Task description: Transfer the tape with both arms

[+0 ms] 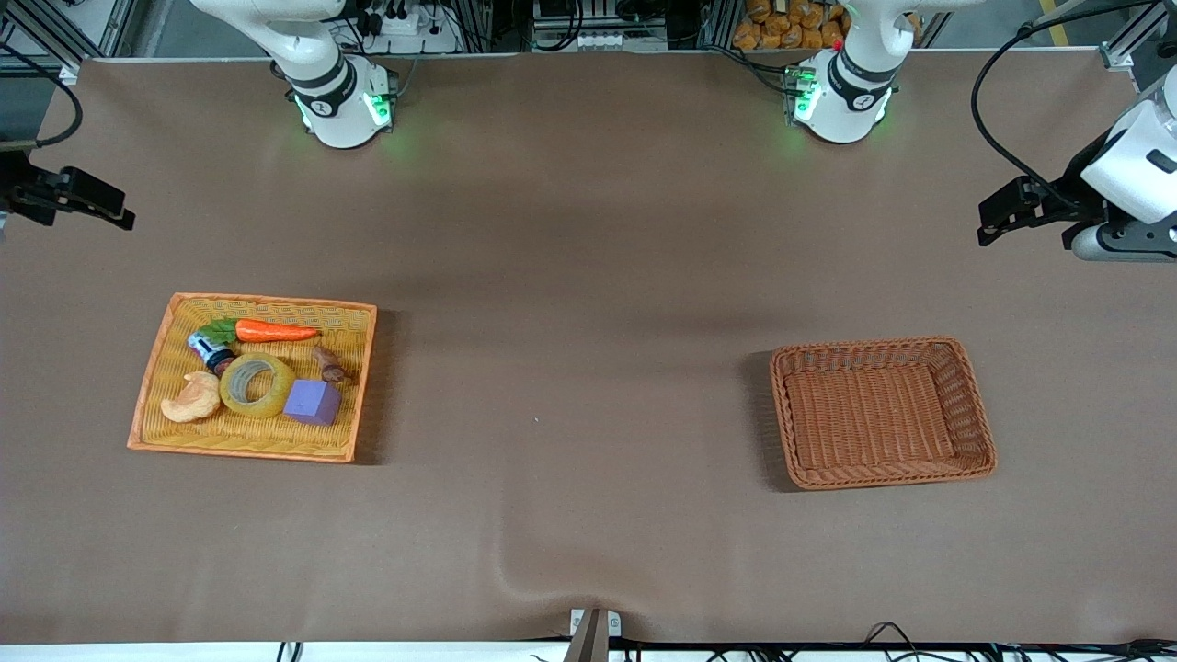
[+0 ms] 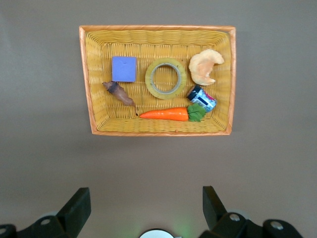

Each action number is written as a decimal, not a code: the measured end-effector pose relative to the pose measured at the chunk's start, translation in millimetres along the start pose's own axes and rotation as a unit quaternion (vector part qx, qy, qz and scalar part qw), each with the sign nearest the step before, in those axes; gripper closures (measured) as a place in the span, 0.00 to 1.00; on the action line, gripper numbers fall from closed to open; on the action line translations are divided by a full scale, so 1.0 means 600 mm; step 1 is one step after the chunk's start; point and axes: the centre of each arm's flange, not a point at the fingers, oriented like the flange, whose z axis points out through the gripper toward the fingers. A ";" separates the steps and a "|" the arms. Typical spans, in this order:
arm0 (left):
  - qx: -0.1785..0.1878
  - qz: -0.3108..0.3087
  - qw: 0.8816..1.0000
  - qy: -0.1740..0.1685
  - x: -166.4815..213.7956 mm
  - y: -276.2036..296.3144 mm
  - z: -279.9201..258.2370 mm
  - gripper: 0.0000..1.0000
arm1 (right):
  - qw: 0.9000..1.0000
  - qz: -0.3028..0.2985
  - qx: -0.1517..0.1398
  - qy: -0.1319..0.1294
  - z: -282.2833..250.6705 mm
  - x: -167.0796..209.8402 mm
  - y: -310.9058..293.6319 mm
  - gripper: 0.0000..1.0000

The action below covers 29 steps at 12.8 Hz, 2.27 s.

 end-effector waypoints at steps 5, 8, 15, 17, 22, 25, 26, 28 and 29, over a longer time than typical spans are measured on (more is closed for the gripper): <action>0.000 -0.001 1.000 -0.001 0.000 -0.001 0.002 0.00 | 0.998 -0.047 -0.003 0.034 0.211 0.063 -0.048 0.00; 0.000 -0.001 1.000 -0.007 -0.002 -0.004 0.006 0.00 | 0.993 -0.114 -0.007 0.042 0.394 0.067 -0.042 0.00; 0.002 -0.001 0.999 -0.037 0.001 -0.013 0.031 0.00 | 0.983 -0.182 -0.012 0.033 0.651 0.115 -0.002 0.00; 0.001 0.003 0.999 -0.053 0.015 -0.007 0.060 0.00 | 0.979 -0.202 -0.013 0.032 0.668 0.123 -0.005 0.00; -0.015 -0.049 0.998 -0.044 0.035 -0.006 0.059 0.00 | 0.979 -0.203 -0.014 0.032 0.667 0.127 0.004 0.59; -0.031 -0.089 0.995 -0.019 0.051 -0.044 0.040 0.00 | 0.978 -0.204 -0.013 0.030 0.652 0.135 0.005 0.78; -0.031 -0.089 0.995 -0.022 0.054 -0.043 0.046 0.00 | 0.978 -0.209 -0.011 0.020 0.631 0.142 -0.003 0.78; -0.031 -0.082 0.996 -0.034 0.065 -0.027 0.069 0.00 | 0.973 -0.231 -0.007 -0.004 0.547 0.166 -0.049 0.78; -0.031 -0.078 0.995 -0.045 0.073 -0.009 0.089 0.00 | 0.969 -0.246 -0.008 -0.010 0.490 0.178 -0.085 0.78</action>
